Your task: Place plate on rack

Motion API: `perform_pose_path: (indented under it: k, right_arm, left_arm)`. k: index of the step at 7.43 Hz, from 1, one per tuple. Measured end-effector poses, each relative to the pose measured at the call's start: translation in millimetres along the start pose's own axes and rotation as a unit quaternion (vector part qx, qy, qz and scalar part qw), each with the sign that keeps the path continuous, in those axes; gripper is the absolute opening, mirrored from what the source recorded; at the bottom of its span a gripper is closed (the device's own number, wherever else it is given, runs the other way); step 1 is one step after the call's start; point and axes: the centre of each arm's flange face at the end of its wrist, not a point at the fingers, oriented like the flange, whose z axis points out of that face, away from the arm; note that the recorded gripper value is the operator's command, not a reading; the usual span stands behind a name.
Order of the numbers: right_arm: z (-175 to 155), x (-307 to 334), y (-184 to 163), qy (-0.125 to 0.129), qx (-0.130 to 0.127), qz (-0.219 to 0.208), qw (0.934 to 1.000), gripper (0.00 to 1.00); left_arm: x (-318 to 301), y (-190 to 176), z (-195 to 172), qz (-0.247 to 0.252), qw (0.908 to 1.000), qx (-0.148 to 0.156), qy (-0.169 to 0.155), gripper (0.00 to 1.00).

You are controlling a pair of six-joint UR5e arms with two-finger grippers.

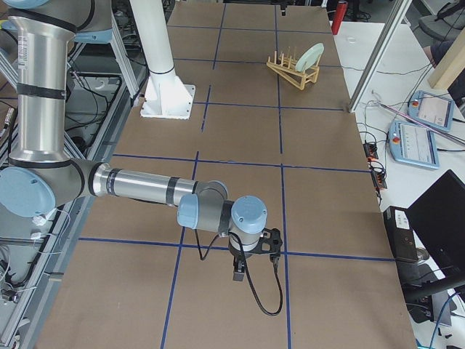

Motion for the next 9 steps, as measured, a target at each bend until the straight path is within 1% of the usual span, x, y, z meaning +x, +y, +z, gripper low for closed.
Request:
perform_pose_path:
  k: [1,2,3,4,7,9]
  right_arm:
    - [0,0,0,0.0,0.0,0.0,1.0,1.0]
    - [0,0,0,0.0,0.0,0.0,1.0,1.0]
    - [0,0,0,0.0,0.0,0.0,1.0,1.0]
    - [0,0,0,0.0,0.0,0.0,1.0,1.0]
    - [0,0,0,0.0,0.0,0.0,1.0,1.0]
    - [0,0,0,0.0,0.0,0.0,1.0,1.0]
  left_arm:
    - [-63,33,-5,0.026,0.9996,-0.01,-0.005,1.0]
    - [-117,68,-10,0.036,0.9992,-0.017,-0.011,1.0]
    - [-153,96,-13,0.029,0.9993,-0.022,-0.01,1.0]
    - [-176,115,-16,0.015,0.9995,-0.026,-0.002,1.0]
    - [-197,136,-18,-0.012,0.9981,-0.058,0.014,1.0]
    - [-204,146,-13,-0.048,0.9942,-0.094,0.021,1.0]
